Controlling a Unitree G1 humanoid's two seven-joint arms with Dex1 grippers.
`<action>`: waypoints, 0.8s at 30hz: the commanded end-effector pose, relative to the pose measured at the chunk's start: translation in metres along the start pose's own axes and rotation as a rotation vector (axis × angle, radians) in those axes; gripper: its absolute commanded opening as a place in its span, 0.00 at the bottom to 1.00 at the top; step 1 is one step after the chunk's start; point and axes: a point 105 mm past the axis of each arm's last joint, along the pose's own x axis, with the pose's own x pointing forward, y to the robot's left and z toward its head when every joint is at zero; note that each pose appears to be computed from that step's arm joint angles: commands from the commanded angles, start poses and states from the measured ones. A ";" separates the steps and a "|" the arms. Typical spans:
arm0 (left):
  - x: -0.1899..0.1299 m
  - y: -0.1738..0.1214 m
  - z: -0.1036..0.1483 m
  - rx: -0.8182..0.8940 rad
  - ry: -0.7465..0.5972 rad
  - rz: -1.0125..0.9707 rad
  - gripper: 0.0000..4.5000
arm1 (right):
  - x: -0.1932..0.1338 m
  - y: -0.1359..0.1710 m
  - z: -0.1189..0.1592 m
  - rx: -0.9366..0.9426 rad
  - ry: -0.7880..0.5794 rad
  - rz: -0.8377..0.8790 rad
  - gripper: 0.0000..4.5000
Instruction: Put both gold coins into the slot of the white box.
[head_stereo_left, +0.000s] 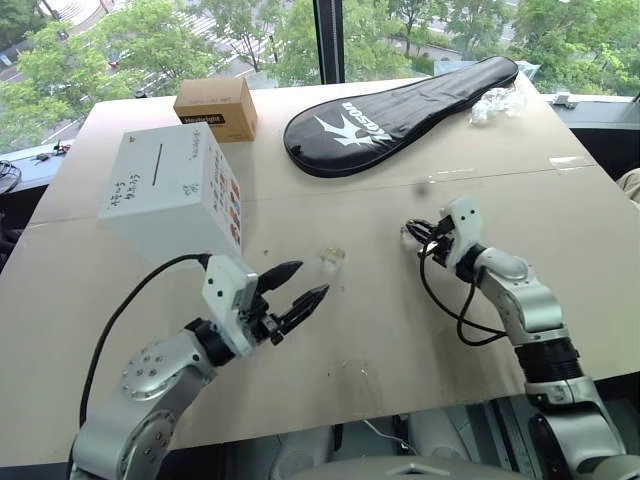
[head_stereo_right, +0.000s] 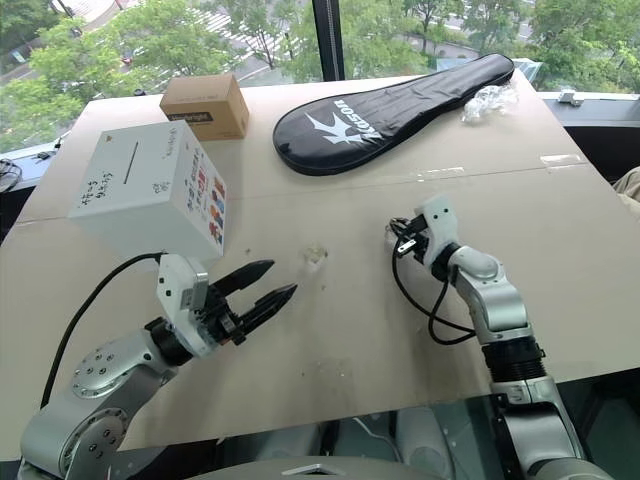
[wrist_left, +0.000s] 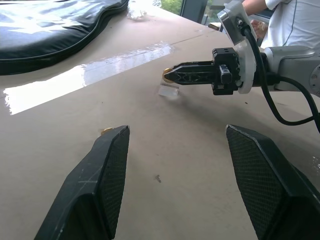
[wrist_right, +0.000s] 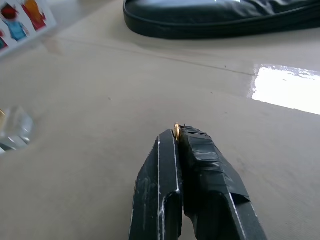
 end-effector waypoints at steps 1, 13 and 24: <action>0.003 -0.002 0.006 -0.006 -0.039 0.007 0.69 | -0.004 0.007 0.022 0.035 -0.090 0.040 0.01; 0.035 -0.010 0.054 -0.671 -0.404 -0.033 0.69 | -0.025 0.101 0.108 0.735 -0.238 0.628 0.01; 0.039 -0.023 0.077 -0.795 -0.516 -0.171 0.35 | -0.031 0.129 0.129 0.826 -0.254 0.741 0.00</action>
